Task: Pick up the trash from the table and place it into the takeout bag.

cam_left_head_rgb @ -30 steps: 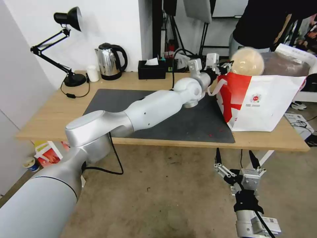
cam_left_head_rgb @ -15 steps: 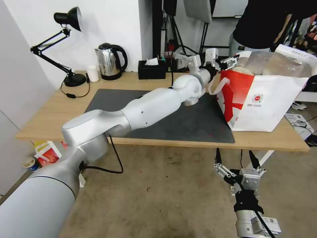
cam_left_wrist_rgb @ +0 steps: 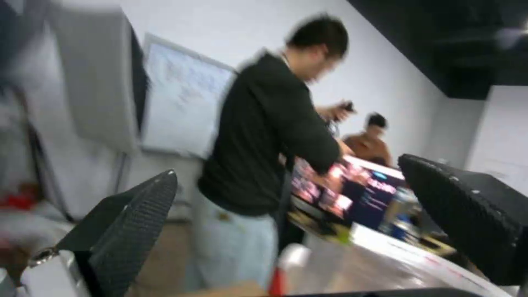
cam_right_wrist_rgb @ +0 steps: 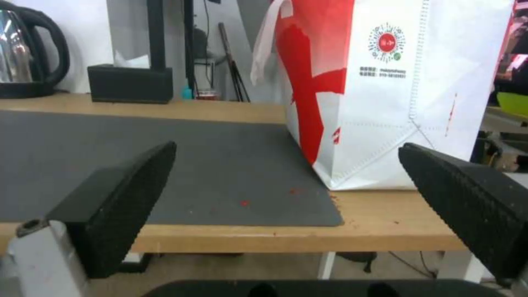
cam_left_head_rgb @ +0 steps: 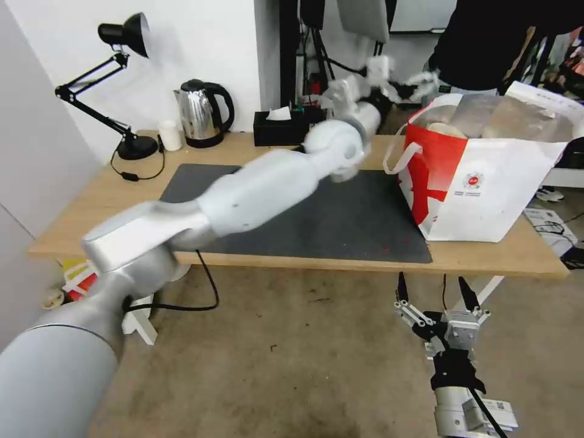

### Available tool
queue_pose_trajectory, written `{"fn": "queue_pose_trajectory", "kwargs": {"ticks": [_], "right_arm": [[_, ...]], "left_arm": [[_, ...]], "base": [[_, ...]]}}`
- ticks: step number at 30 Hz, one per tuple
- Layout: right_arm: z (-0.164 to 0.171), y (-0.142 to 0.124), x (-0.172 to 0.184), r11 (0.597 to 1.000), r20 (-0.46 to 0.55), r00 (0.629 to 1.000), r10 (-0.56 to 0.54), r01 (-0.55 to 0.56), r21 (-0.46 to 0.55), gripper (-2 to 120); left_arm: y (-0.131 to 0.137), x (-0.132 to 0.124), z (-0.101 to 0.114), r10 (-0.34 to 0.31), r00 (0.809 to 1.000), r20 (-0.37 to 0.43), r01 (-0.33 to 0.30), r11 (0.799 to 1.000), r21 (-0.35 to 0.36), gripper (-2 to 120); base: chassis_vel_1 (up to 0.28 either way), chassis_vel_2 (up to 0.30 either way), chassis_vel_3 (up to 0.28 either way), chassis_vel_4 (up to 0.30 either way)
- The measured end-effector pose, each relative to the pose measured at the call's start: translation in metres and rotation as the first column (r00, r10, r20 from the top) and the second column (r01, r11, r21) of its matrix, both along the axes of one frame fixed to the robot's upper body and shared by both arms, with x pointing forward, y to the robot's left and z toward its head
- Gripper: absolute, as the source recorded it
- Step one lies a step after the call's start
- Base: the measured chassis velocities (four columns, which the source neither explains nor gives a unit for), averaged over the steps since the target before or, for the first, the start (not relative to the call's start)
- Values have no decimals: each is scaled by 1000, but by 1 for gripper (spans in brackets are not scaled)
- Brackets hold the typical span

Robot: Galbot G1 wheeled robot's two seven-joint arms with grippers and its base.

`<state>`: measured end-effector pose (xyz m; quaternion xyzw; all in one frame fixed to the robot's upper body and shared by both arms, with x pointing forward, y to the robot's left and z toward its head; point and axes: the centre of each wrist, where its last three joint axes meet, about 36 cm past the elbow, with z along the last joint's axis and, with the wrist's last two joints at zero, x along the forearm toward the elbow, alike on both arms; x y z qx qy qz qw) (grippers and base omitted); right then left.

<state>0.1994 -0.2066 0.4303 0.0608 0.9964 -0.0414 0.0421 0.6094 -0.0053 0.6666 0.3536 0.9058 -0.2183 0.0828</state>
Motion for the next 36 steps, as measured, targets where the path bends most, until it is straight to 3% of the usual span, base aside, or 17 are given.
{"fn": "queue_pose_trajectory", "kwargs": {"ticks": [2,3,4,5,7,8,12,16,17,20,22,23,27,29,32,33,36], "right_arm": [[0,0,0,1000,0,1000,0,0,0,100],[0,0,0,1000,0,1000,0,0,0,100],[0,0,0,1000,0,1000,0,0,0,100],[0,0,0,1000,0,1000,0,0,0,100],[0,0,0,1000,0,1000,0,0,0,100],[0,0,0,1000,0,1000,0,0,0,100],[0,0,0,1000,0,1000,0,0,0,100],[0,0,0,1000,0,1000,0,0,0,100],[0,0,0,1000,0,1000,0,0,0,100],[0,0,0,1000,0,1000,0,0,0,100],[0,0,0,1000,0,1000,0,0,0,100],[0,0,0,1000,0,1000,0,0,0,100],[0,0,0,1000,0,1000,0,0,0,100],[0,0,0,1000,0,1000,0,0,0,100],[0,0,0,1000,0,1000,0,0,0,100],[0,0,0,1000,0,1000,0,0,0,100],[0,0,0,1000,0,1000,0,0,0,100]], "left_arm": [[39,-13,10,41,997,65,-40,999,-7,100],[39,-13,10,41,997,65,-40,999,-7,100],[81,-26,23,79,994,80,-74,995,-60,100],[101,-32,26,99,992,84,-92,992,-82,100],[159,-48,20,178,980,89,-169,980,-105,100],[159,-48,20,178,980,89,-169,980,-105,100],[251,-91,-10,286,947,146,-282,958,-52,100],[268,-104,-22,307,939,153,-306,951,-33,100],[294,-137,-57,366,918,152,-373,928,16,100],[300,-149,-69,386,910,153,-395,918,29,100],[307,-176,-94,434,887,162,-447,893,54,100],[307,-176,-94,434,887,162,-447,893,54,100],[310,-227,-149,511,832,215,-538,839,87,100],[308,-236,-157,521,824,221,-550,831,90,100],[304,-263,-184,575,772,271,-620,775,121,100],[304,-263,-184,575,772,271,-620,775,121,100],[305,-282,-203,626,724,288,-680,718,148,100]], "base": [[0,0,0,0],[0,0,0,0],[0,0,0,0],[0,0,0,0],[0,0,0,0],[0,0,0,0],[0,0,0,0],[0,0,0,0],[0,0,0,0],[0,0,0,0],[0,0,0,0],[0,0,0,0],[0,0,0,0],[0,0,0,0],[0,0,0,0],[0,0,0,0],[0,0,0,0]]}}
